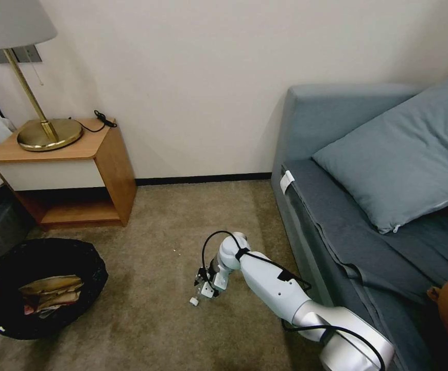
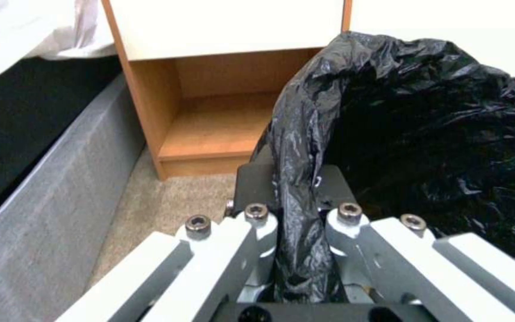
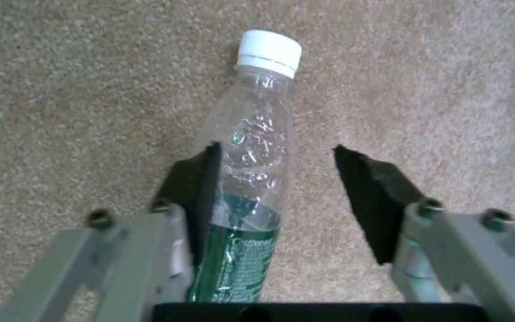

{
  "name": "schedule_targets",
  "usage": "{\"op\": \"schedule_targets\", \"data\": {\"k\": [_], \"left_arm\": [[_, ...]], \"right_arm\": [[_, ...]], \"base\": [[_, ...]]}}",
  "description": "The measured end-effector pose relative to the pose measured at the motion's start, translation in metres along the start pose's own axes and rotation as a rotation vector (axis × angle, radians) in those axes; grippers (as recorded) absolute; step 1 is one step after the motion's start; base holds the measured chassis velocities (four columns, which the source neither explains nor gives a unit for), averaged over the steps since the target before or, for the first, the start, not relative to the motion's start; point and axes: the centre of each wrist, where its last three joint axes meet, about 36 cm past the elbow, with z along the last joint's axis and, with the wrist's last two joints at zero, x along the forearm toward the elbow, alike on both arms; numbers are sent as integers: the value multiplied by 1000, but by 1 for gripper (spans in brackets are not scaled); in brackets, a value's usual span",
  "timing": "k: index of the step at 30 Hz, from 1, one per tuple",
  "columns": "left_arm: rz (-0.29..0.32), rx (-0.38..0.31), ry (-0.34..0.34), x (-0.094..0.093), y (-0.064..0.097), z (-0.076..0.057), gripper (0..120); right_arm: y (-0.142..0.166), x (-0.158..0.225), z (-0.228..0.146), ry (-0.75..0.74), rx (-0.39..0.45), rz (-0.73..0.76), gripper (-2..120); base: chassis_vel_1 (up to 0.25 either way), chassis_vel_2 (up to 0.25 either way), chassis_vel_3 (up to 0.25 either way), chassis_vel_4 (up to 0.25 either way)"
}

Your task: Pick up the trash bin, then pick up the garbage on the floor and place it into the trash bin.

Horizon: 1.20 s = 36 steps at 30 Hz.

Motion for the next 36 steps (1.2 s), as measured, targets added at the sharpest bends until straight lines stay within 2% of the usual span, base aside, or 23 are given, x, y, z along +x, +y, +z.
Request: {"op": "schedule_targets", "data": {"k": [3, 5, 8, 10, 13, 29, 32, 34, 35, 36], "left_arm": [[6, 4, -7, -1, -3, -2, 5], [17, 12, -9, -2, -9, -5, 5], [22, 16, -11, -3, -12, -6, 5], [29, 22, -12, -5, -16, -7, 5], [34, 26, -14, -6, -19, -7, 5], [59, 43, -17, -11, -32, -1, 5], [62, 44, -19, -13, -32, -1, 5], [70, 46, -23, -18, -32, -3, 5], [70, 46, -23, -18, -32, -3, 5], [71, 47, -24, -19, -31, -3, 5]], "right_arm": [[-1, -1, 0, 2, -2, -3, 65], [-4, -2, 0, 4, -3, -5, 76], [-6, -3, 0, 6, -1, -6, 83], [-7, -4, 0, 7, -5, -12, 95], [-6, -10, 1, 3, -18, -17, 99], [12, -42, -2, 6, -99, -40, 100], [15, -43, -2, 11, -106, -40, 96], [19, -45, 0, 15, -121, -42, 84], [19, -45, 0, 15, -121, -42, 84], [21, -46, 1, 16, -127, -39, 79]], "base": [[0, 0, 0, 0], [0, 0, 0, 0], [0, 0, 0, 0], [0, 0, 0, 0], [0, 0, 0, 0], [0, 0, 0, 0], [0, 0, 0, 0], [0, 0, 0, 0], [0, 0, 0, 0], [0, 0, 0, 0]]}}
